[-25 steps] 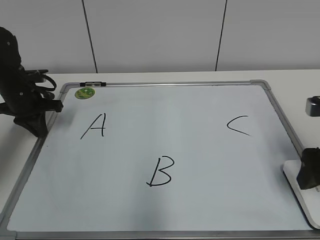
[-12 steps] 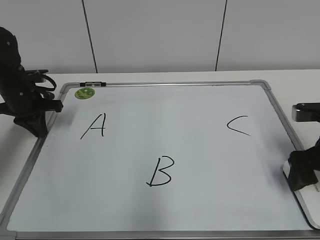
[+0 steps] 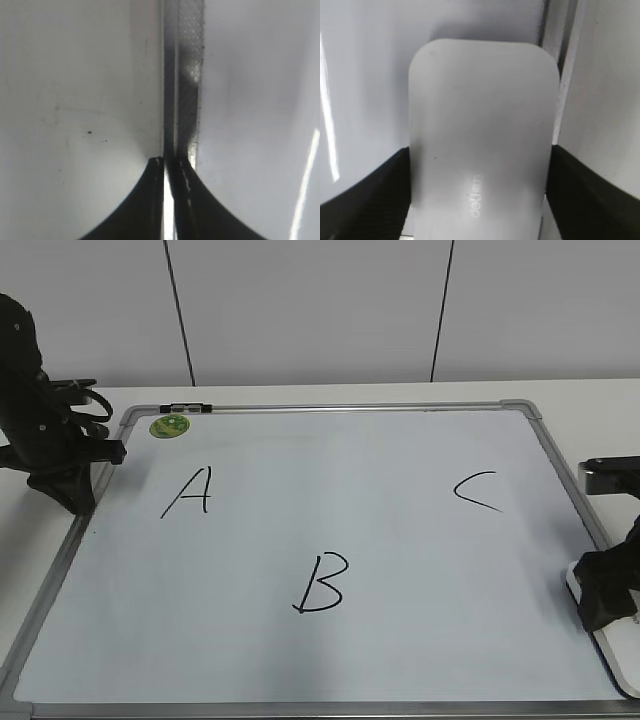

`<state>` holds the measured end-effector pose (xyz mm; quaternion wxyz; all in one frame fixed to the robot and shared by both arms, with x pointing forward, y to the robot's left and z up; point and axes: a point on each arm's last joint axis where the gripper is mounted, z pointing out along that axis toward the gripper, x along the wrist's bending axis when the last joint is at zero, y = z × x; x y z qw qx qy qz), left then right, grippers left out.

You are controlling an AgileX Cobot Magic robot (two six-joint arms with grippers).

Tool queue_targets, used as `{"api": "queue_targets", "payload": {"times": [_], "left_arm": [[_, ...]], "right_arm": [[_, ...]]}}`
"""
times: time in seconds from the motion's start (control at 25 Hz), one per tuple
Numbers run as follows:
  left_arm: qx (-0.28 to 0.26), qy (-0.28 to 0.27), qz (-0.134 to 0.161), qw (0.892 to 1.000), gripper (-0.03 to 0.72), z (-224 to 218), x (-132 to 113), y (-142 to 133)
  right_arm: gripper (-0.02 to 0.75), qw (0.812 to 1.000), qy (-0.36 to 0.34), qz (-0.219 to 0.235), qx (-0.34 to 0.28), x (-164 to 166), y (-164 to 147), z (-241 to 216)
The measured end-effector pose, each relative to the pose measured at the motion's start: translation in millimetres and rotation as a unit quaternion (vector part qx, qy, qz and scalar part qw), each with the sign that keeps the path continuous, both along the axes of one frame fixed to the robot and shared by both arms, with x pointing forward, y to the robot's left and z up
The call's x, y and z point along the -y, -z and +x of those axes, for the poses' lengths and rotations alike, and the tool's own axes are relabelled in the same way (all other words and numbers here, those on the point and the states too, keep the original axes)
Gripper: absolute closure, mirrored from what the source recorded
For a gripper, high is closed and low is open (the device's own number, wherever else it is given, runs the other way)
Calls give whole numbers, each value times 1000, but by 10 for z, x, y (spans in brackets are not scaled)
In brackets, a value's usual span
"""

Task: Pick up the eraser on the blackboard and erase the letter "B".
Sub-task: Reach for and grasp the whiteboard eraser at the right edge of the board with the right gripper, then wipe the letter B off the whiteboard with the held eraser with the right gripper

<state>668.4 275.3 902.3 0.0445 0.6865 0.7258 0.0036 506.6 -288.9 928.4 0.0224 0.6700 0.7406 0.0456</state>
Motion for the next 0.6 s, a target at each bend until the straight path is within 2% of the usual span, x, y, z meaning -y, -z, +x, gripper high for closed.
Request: {"api": "queue_targets", "payload": {"times": [0.24,0.6], "left_arm": [[0,0,0,1000,669,0,0,0],[0,0,0,1000,669,0,0,0]], "right_arm": [[189,1000,1,0,2,1,7,7],[211,1000,3,0,3,1,3,12]]}}
